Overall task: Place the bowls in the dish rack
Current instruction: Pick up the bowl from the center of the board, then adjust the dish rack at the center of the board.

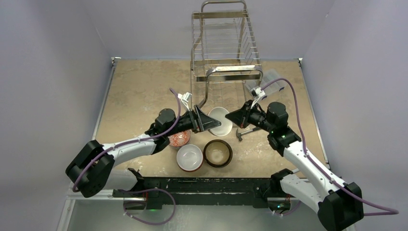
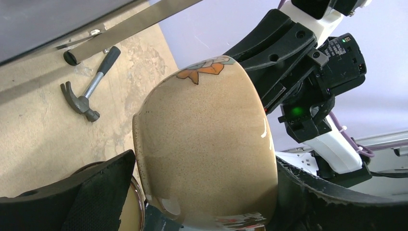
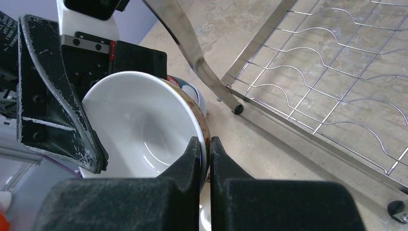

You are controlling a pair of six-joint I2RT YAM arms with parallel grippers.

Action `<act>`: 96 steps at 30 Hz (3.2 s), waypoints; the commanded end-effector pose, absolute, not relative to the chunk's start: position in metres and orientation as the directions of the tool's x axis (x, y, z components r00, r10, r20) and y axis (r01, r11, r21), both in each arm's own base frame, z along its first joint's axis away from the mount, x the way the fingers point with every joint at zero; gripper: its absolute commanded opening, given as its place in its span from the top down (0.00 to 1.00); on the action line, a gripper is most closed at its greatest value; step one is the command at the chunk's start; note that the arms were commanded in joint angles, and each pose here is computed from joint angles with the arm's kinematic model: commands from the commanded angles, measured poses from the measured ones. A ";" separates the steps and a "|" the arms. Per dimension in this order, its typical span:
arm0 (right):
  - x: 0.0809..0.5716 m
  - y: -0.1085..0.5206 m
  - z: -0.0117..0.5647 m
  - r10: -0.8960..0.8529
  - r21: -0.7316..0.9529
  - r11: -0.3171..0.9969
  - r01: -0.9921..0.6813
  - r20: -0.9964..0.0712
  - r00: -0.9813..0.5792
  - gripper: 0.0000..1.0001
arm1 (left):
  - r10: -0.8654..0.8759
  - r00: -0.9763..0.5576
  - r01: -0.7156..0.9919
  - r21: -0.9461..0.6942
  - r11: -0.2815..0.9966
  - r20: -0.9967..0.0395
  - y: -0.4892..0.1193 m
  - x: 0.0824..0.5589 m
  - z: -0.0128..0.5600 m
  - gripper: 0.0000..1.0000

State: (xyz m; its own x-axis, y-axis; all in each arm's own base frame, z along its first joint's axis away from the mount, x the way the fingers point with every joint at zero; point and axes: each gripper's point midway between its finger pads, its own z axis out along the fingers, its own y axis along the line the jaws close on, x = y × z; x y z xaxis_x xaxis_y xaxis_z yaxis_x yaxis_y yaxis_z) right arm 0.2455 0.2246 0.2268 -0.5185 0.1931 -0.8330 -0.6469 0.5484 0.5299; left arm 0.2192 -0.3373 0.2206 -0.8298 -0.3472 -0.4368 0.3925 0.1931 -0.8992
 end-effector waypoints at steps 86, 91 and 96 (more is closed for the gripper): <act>0.310 0.124 0.220 0.241 0.296 0.939 -0.173 -0.929 -0.280 0.30 | -0.509 -0.559 0.335 -0.740 0.584 -0.655 -0.198 0.270 0.266 0.73; 0.322 0.121 0.223 0.217 0.260 0.952 -0.161 -0.946 -0.242 0.42 | -0.512 -0.567 0.310 -0.743 0.593 -0.645 -0.195 0.268 0.262 0.73; 0.327 0.130 0.226 0.216 0.263 0.944 -0.200 -0.949 -0.229 0.58 | -0.524 -0.554 0.311 -0.744 0.591 -0.648 -0.194 0.269 0.265 0.73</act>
State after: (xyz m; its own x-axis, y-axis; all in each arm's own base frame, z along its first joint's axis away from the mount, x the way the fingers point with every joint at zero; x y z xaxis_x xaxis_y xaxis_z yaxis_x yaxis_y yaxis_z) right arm 0.3128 0.1242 0.1894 -0.3411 0.2003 -0.9185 -0.1591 0.9506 0.2664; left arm 0.2596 -0.1935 0.2091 -0.6618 -0.4752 -0.5798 0.2002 0.6333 -0.7476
